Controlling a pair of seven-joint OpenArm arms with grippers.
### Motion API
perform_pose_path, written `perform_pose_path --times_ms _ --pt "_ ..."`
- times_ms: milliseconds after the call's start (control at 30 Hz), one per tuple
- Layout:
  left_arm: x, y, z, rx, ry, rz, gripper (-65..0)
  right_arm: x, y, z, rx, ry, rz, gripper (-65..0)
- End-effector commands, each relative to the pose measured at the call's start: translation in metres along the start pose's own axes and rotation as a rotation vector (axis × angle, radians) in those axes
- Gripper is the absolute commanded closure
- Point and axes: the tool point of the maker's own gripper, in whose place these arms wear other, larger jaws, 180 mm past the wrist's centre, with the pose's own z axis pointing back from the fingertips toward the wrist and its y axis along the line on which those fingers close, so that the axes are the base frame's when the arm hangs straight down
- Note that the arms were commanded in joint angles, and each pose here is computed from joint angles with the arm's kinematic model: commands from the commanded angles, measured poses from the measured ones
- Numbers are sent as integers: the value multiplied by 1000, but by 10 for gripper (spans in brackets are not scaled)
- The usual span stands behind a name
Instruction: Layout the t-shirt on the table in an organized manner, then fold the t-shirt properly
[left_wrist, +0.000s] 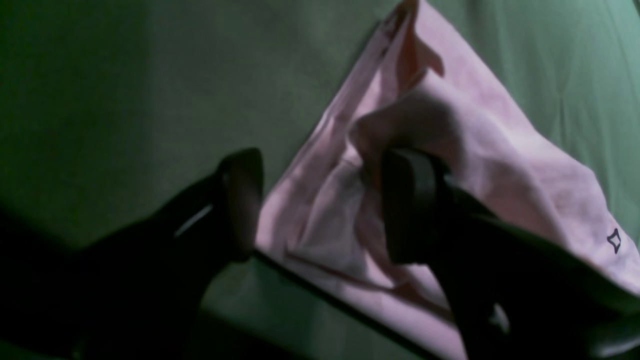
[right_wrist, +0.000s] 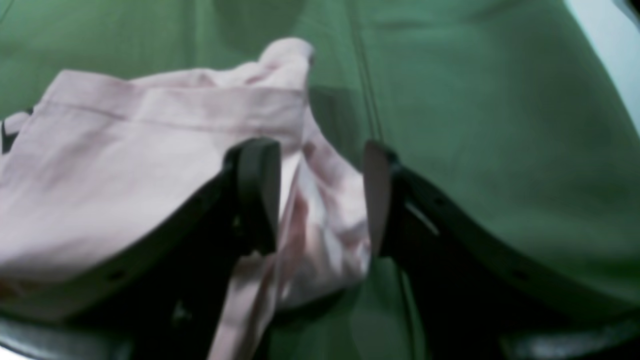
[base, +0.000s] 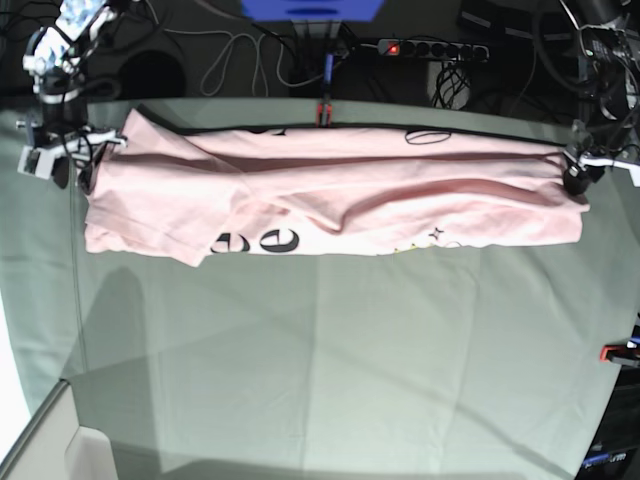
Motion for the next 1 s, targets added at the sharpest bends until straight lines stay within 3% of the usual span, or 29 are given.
perform_pose_path --times_ms 0,433,967 --pt "5 8 3 27 8 -15 -378 14 -4 4 1 -46 20 -285" --pt "3 5 1 21 11 -14 -380 -47 39 33 158 123 64 -325" --pt "2 5 1 21 13 -14 -380 -92 40 47 164 236 13 -326"
